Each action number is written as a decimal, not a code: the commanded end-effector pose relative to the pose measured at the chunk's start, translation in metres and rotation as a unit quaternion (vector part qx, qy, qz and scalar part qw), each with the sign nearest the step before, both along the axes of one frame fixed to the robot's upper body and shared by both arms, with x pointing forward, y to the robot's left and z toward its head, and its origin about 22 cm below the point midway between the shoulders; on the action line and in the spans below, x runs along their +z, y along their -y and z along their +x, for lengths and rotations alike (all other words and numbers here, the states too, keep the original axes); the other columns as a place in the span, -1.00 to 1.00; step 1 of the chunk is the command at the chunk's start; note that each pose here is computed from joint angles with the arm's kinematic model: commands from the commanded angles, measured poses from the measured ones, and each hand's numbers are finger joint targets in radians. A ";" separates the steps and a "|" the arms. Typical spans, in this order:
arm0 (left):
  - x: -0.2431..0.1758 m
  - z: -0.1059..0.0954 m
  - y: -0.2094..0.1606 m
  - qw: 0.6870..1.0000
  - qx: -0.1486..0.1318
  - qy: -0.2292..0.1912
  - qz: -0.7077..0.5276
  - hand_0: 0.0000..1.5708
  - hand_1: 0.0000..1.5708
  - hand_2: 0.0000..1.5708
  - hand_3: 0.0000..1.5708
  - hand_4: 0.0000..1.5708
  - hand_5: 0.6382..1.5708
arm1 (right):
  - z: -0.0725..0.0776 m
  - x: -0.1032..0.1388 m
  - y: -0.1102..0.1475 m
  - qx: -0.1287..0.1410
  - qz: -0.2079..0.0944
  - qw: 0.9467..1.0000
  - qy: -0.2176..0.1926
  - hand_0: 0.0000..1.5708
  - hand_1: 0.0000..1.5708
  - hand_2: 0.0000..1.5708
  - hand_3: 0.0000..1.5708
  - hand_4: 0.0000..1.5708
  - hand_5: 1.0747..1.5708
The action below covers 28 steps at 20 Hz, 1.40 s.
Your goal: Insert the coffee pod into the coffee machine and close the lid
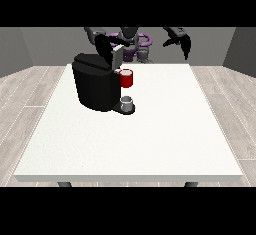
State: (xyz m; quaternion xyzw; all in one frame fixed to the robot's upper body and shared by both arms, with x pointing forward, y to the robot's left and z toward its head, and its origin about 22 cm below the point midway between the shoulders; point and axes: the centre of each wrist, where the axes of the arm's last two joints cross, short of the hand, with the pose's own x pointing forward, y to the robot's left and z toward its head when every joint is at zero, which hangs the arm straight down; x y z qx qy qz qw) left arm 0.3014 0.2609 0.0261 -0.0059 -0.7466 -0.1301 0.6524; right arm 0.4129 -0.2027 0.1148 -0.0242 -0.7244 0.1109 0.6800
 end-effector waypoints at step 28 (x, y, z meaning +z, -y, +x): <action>0.049 0.032 0.062 0.988 -0.131 0.077 0.000 -1.00 -1.00 -1.00 -1.00 -0.43 1.00 | -0.015 0.161 -0.027 -0.058 -0.104 0.983 0.139 -1.00 -1.00 -1.00 -1.00 -1.00 1.00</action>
